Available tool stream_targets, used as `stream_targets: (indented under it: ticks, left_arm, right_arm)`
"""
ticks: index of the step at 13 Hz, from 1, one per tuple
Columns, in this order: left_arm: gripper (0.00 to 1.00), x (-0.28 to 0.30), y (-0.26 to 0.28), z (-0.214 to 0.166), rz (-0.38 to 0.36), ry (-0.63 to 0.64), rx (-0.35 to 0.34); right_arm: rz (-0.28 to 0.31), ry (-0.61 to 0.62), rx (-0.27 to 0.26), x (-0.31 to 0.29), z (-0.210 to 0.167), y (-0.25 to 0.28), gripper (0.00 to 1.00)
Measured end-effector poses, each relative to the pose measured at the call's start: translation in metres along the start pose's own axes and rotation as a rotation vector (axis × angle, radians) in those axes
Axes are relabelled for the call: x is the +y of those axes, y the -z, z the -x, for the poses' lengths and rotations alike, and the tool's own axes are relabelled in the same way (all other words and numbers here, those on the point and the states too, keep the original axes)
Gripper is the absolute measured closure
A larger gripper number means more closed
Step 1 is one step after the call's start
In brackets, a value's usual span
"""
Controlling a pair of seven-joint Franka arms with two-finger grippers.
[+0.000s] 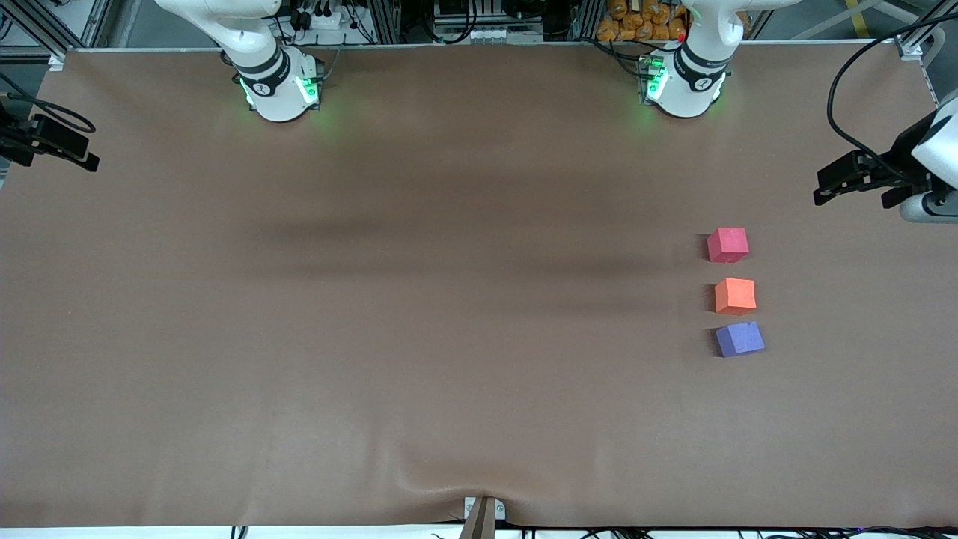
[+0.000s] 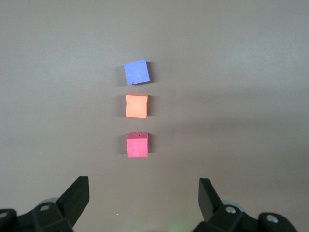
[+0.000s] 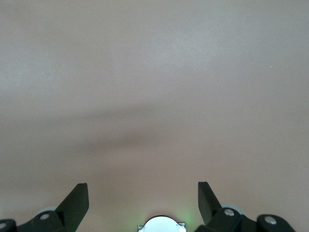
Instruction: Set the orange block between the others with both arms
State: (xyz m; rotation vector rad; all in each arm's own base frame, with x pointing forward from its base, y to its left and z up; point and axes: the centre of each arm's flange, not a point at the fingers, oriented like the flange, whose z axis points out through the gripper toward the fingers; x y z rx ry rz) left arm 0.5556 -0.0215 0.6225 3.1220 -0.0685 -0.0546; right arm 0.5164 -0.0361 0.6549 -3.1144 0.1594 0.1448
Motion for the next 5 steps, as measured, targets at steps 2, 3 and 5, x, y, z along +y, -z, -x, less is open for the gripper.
stream_targets:
  ticks: [2,3,5]
  left_arm:
    - [0.00,-0.0003,0.0012,0.0005,0.000,0.001,0.002]
    - [0.00,-0.0005,0.0018,0.0007,0.000,0.001,0.003]
    - [0.00,-0.0021,0.0031,0.0009,0.000,0.004,0.006]
  right_arm:
    - [0.000,0.001,-0.001,-0.0006,0.0002,-0.0002,0.00]
    - [0.000,0.002,-0.002,-0.0009,0.0003,-0.0002,0.00]
    - [0.001,0.005,-0.003,-0.0028,0.0004,-0.0004,0.00]
